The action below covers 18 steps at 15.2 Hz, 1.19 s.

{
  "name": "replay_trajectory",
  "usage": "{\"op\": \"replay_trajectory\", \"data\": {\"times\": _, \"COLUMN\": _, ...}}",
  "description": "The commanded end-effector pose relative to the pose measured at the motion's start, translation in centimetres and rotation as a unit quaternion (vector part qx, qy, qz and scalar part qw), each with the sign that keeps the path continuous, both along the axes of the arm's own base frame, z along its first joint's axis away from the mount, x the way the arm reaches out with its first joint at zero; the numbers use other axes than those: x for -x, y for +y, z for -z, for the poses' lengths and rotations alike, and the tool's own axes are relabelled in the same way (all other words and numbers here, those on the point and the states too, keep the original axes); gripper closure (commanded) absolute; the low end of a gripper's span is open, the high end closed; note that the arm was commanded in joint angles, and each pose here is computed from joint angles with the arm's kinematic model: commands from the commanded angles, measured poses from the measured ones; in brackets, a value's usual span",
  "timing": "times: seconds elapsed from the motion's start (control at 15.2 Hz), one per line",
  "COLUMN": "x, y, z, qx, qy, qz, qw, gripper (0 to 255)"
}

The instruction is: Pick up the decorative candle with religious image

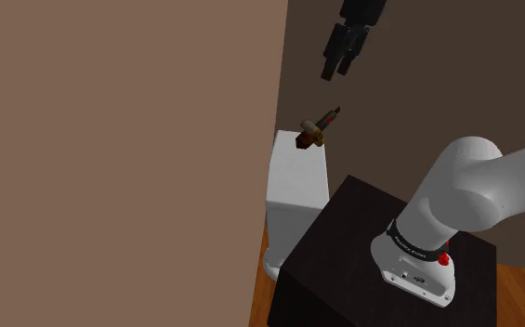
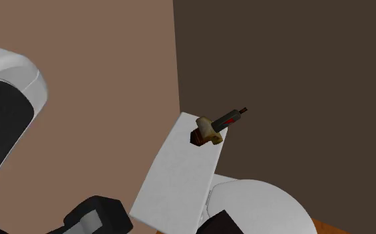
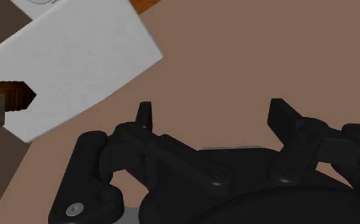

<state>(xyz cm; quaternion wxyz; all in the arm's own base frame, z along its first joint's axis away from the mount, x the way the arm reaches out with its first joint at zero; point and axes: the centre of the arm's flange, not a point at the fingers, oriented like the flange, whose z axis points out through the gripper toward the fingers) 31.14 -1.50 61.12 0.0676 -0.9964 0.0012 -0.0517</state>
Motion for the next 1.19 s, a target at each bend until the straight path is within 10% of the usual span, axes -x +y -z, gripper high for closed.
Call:
{"op": "replay_trajectory", "data": {"times": 0.0, "x": 0.0, "y": 0.0, "z": 0.0, "qx": 0.0, "qy": 0.0, "qz": 0.0, "qw": 1.0, "gripper": 0}}
{"op": "replay_trajectory", "data": {"times": 1.12, "x": -11.4, "y": -8.7, "z": 16.0, "qx": 0.085, "qy": 0.044, "qz": 0.121, "qw": 0.9881, "gripper": 0}}
